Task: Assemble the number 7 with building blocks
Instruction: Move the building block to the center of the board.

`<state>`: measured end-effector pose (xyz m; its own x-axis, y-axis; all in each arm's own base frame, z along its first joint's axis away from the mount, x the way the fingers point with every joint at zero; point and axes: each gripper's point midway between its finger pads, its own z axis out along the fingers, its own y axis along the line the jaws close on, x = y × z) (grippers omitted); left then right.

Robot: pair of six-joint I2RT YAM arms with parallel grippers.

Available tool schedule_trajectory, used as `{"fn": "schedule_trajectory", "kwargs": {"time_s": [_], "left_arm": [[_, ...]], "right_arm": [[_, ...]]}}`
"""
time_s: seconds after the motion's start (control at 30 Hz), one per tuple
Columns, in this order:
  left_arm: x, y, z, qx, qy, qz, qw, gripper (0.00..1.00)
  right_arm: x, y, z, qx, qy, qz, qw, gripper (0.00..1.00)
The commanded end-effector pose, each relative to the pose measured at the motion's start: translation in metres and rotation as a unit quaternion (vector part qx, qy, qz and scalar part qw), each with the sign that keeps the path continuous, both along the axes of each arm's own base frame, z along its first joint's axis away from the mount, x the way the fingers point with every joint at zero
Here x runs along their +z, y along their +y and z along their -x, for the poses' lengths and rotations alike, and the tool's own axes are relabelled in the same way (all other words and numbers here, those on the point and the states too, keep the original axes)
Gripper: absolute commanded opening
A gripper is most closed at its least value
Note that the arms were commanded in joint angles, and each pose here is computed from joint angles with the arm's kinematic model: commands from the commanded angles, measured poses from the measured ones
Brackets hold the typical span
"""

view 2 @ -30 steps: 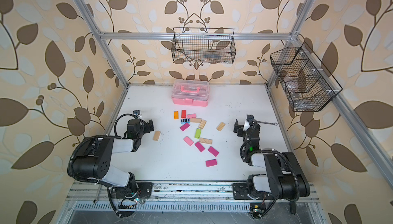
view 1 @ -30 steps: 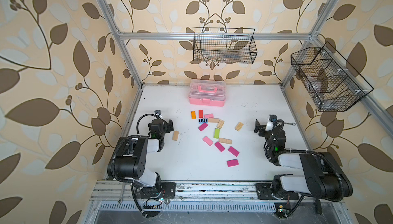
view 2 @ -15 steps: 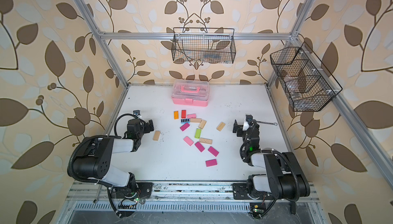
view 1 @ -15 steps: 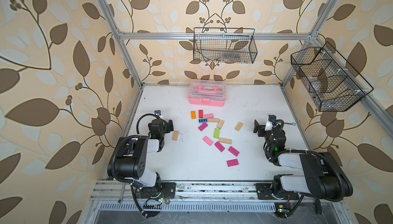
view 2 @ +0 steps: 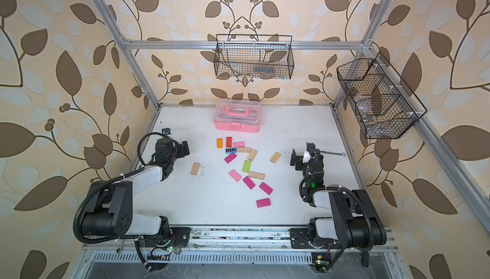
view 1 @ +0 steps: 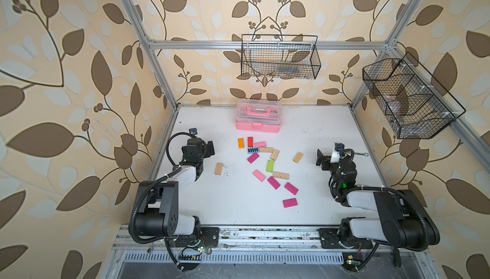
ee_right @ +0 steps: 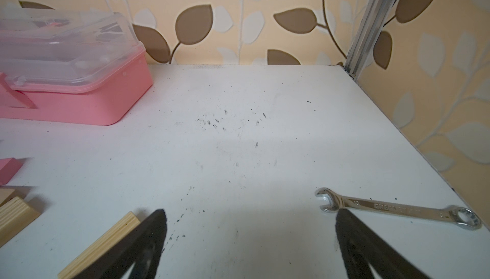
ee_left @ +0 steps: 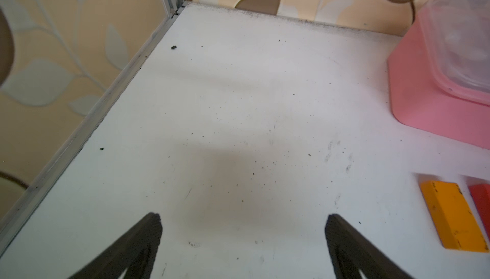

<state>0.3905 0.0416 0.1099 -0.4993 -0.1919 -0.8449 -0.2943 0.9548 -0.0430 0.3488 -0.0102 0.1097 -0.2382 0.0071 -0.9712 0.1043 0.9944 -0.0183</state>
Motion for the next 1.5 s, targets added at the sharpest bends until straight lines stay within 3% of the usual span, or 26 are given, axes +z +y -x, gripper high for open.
{"fn": "schedule_trajectory", "kwargs": {"time_s": [0.0, 0.17, 0.33, 0.63, 0.67, 0.77, 0.93, 1.1, 1.33, 1.47], "left_arm": [[0.001, 0.015, 0.018, 0.074, 0.062, 0.017, 0.995, 0.99], [0.022, 0.006, 0.038, 0.102, 0.070, -0.015, 0.992, 0.99], [0.037, -0.018, 0.049, 0.098, 0.059, -0.001, 0.993, 0.99], [0.035, -0.094, 0.055, 0.009, 0.079, 0.048, 0.996, 0.99], [0.031, -0.102, 0.055, -0.006, 0.084, 0.056, 0.995, 0.99], [0.022, -0.120, 0.050, -0.039, 0.110, 0.064, 0.991, 0.99], [0.015, -0.153, 0.039, -0.108, 0.131, 0.091, 0.981, 0.99], [0.021, -0.171, 0.032, -0.151, 0.126, 0.107, 0.975, 0.99], [-0.001, -0.159, 0.047, -0.091, 0.187, 0.119, 0.971, 0.99], [-0.016, -0.133, 0.070, -0.035, 0.229, 0.085, 0.969, 0.99]], "right_arm": [[0.007, 0.002, -0.004, 0.010, -0.010, 0.004, 1.000, 1.00], [0.008, 0.002, -0.005, 0.014, -0.010, 0.001, 1.000, 1.00], [0.007, 0.001, -0.006, 0.019, -0.008, -0.005, 1.000, 1.00], [0.017, 0.006, -0.005, 0.014, -0.014, 0.016, 1.000, 1.00], [0.023, -0.001, -0.006, -0.021, -0.006, 0.026, 0.999, 1.00], [0.045, 0.006, -0.018, -0.036, 0.043, 0.037, 0.998, 1.00], [0.085, 0.069, -0.016, 0.019, 0.056, 0.038, 0.998, 1.00], [0.082, 0.155, 0.017, 0.104, 0.112, 0.019, 0.988, 1.00], [0.036, 0.195, 0.077, 0.130, 0.224, 0.008, 0.966, 0.96], [0.017, 0.219, 0.100, 0.175, 0.264, -0.007, 0.949, 0.96]]}}
